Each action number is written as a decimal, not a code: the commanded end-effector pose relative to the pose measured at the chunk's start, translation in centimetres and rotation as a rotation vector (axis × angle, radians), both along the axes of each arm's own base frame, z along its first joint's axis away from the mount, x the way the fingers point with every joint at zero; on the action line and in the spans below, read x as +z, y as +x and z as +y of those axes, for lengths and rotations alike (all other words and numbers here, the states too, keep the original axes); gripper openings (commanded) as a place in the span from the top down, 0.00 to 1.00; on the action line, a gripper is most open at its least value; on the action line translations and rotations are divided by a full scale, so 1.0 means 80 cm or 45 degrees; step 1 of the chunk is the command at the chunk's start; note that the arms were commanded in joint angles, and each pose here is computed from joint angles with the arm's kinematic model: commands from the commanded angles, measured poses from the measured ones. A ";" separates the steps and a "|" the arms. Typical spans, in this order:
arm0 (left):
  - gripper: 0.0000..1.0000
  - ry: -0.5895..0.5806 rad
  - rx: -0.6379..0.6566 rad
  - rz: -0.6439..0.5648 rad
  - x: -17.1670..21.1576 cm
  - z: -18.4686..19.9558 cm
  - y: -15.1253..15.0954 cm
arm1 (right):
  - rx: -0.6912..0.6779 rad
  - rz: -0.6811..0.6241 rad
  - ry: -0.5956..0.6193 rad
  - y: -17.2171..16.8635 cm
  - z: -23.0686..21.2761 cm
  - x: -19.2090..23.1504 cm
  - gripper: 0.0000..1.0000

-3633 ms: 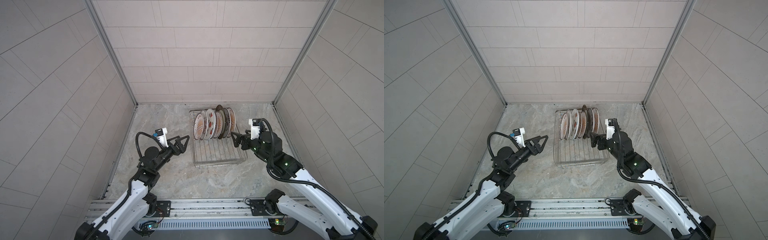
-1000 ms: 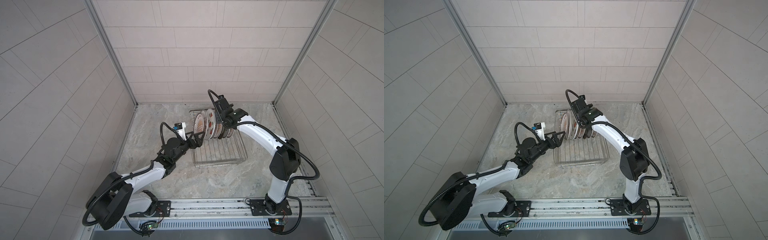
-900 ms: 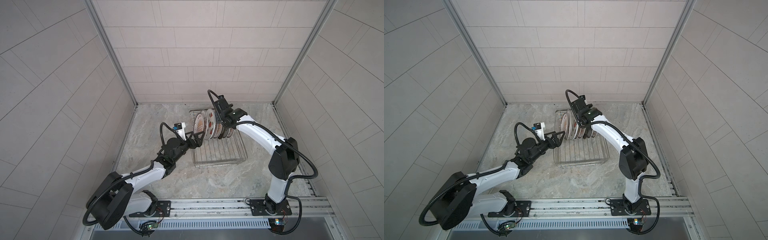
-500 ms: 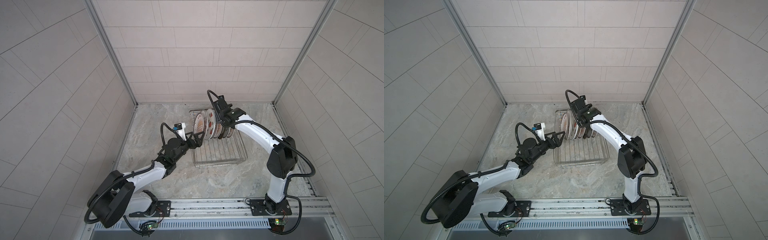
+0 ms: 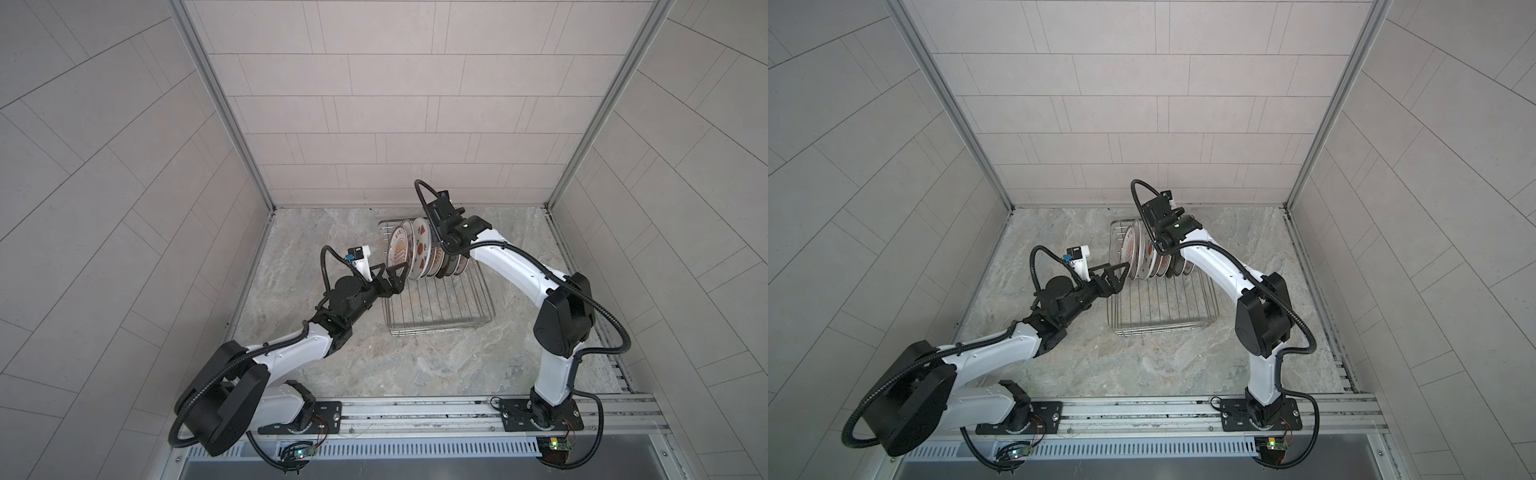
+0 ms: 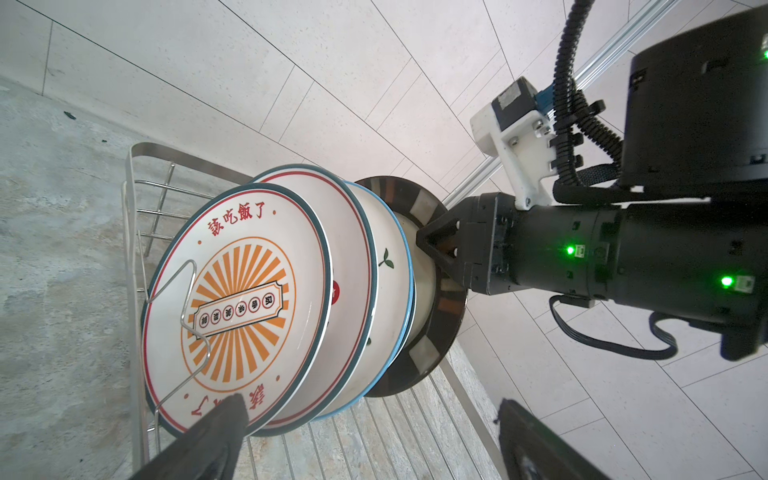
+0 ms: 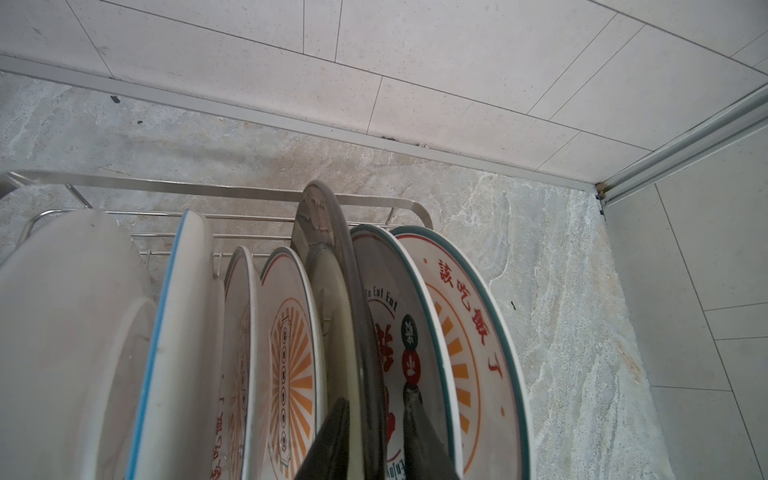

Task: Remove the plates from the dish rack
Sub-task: 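Brace the plates with the left gripper while the right grips the dark plate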

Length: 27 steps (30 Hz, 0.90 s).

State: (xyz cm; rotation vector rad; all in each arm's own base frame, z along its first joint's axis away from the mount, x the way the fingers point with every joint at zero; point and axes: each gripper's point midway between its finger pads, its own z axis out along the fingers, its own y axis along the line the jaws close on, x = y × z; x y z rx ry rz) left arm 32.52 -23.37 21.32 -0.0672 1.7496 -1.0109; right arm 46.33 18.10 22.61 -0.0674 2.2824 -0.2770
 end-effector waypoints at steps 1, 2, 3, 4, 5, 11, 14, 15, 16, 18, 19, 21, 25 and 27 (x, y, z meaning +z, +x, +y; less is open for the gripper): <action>0.00 -0.024 0.018 -0.016 0.002 0.003 -0.001 | -0.012 -0.085 0.007 -0.012 -0.005 0.043 0.73; 0.00 -0.023 0.017 -0.015 0.002 0.002 -0.001 | -0.008 -0.091 0.009 -0.013 -0.005 0.045 0.73; 0.00 -0.024 0.017 -0.015 0.002 0.002 -0.001 | -0.006 -0.096 0.012 -0.013 -0.005 0.046 0.73; 0.00 -0.023 0.011 -0.015 0.002 0.002 -0.002 | -0.005 -0.092 0.006 -0.013 -0.006 0.045 0.74; 0.00 -0.025 0.011 -0.015 0.002 0.002 -0.002 | -0.005 -0.082 0.001 -0.013 -0.006 0.043 0.74; 0.00 -0.023 0.014 -0.014 0.001 0.003 -0.003 | -0.031 -0.038 -0.001 -0.006 -0.012 0.024 0.76; 0.00 -0.024 0.016 -0.015 0.000 0.004 -0.004 | -0.026 -0.010 0.016 -0.002 -0.012 0.011 0.79; 0.00 -0.024 0.016 -0.016 0.001 0.004 -0.004 | -0.018 -0.001 0.021 -0.001 -0.010 0.008 0.80; 0.00 -0.024 0.014 -0.014 0.000 0.004 -0.003 | -0.014 0.003 0.023 0.000 -0.009 0.007 0.80; 0.00 -0.024 0.011 -0.015 0.000 0.003 -0.004 | -0.013 0.008 0.023 0.002 -0.008 0.004 0.83; 0.00 -0.024 0.009 -0.015 0.000 0.003 -0.004 | -0.012 0.004 0.030 0.003 -0.007 0.005 0.85; 0.00 -0.024 0.012 -0.015 -0.001 0.003 -0.003 | -0.006 -0.002 0.037 0.003 -0.004 0.008 0.90; 0.00 -0.021 0.016 -0.011 -0.003 0.003 -0.001 | -0.001 0.001 0.036 0.005 -0.002 0.008 0.91; 0.00 -0.021 0.016 -0.012 -0.003 0.002 -0.001 | -0.009 0.014 0.022 0.005 -0.003 0.005 0.88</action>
